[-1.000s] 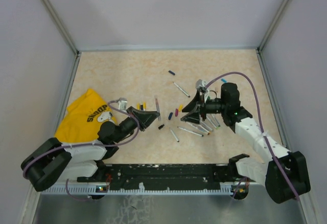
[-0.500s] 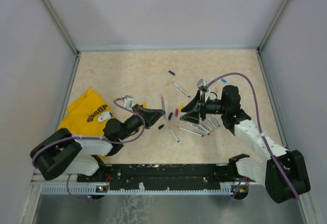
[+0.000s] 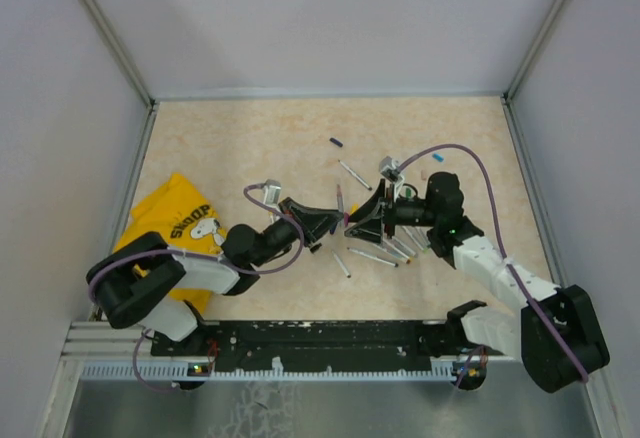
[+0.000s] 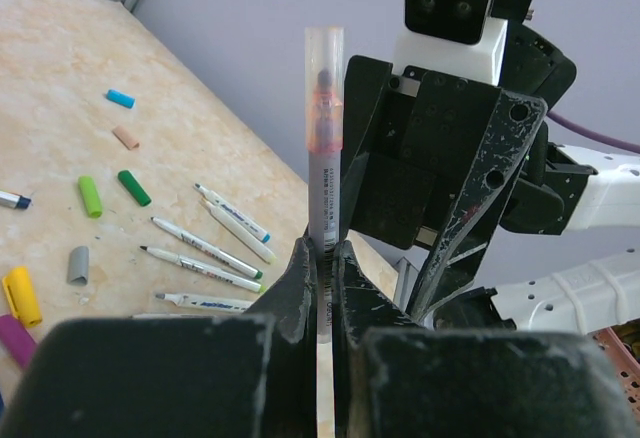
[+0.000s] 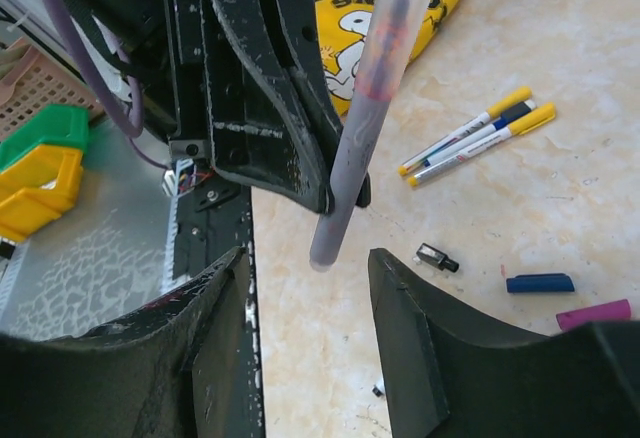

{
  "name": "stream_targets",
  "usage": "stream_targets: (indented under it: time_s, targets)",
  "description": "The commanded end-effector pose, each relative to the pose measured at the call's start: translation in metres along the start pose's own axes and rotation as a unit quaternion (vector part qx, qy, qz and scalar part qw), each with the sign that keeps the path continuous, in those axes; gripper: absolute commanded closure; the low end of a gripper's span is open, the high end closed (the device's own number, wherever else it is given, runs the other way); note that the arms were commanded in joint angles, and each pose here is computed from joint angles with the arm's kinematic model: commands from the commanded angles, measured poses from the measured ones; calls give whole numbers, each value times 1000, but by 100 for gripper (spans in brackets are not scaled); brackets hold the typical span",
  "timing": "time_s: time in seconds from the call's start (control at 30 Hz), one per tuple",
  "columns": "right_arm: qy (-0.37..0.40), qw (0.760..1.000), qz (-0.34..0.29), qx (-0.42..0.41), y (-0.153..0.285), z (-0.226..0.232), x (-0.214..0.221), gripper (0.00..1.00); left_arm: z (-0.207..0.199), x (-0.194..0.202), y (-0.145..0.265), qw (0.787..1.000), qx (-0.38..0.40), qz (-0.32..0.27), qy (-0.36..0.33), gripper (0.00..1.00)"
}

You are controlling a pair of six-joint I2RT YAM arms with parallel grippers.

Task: Open the pen caps
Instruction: Pick up the pen from the center of the board, then open the pen cap from the pen.

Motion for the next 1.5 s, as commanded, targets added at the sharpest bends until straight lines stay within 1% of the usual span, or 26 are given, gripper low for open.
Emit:
stream_targets:
  time_s: [0.0,0.03,0.13,0.2,0.47,0.67,0.77,0.83,0.93,1.0,1.13,1.23,1.3,1.33,1.37,1.4,1.47]
  targets:
    - [20,1000,-17,8,-4,-2,-10,49,-17,-10,-14,999,33,-33,5,100]
    - [19,1000,-17,10,-5,-3,-10,51,-18,-8,-15,999,34,-32,6,100]
    - [17,1000,-16,15,-6,-5,-8,58,-21,-6,-19,999,40,-35,7,100]
    - [16,1000,-15,18,-7,-6,-7,61,-23,-6,-20,998,44,-38,8,100]
    - [12,1000,-12,22,-9,-9,-5,63,-26,-7,-23,998,49,-43,9,100]
    - [13,1000,-9,18,-9,-7,-5,78,-28,-7,-23,998,50,-47,8,100]
    - [14,1000,-8,18,-9,-8,-4,89,-27,-9,-21,997,50,-55,6,100]
    - [15,1000,-6,18,-9,-8,-4,100,-29,-11,-20,997,53,-59,3,100]
    - [15,1000,-5,20,-9,-8,-5,100,-30,-13,-19,997,54,-60,-2,99]
    - [16,1000,-3,23,-9,-8,-6,100,-31,-16,-16,996,55,-62,-9,89]
    - [21,999,3,24,-8,-8,-8,100,-33,-24,-2,996,47,-67,-30,57]
    - [30,999,14,18,-7,-6,-8,100,-33,-30,8,996,33,-58,-55,38]
    - [46,999,26,9,-6,-4,-7,100,-32,-32,13,996,27,-39,-72,24]
    - [54,998,36,2,-5,-3,-4,100,-32,-31,16,996,26,-21,-80,22]
    - [65,997,46,-5,-4,-2,-1,100,-36,-38,19,995,31,-17,-89,20]
    - [83,995,56,-13,-3,-1,1,100,-32,-35,23,995,21,5,-94,17]
    - [89,993,74,-18,-1,0,6,100,-28,-40,29,995,6,21,-99,11]
Point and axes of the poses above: each gripper's point midway between its finger pads, its own y axis back along the fingers, its own z axis along the line the jaws close on, x = y × z, the point moved 1 cm from there along y, back along the fingers, and after that the axes turned 6 degrees about -y, right-handed, at the moved point
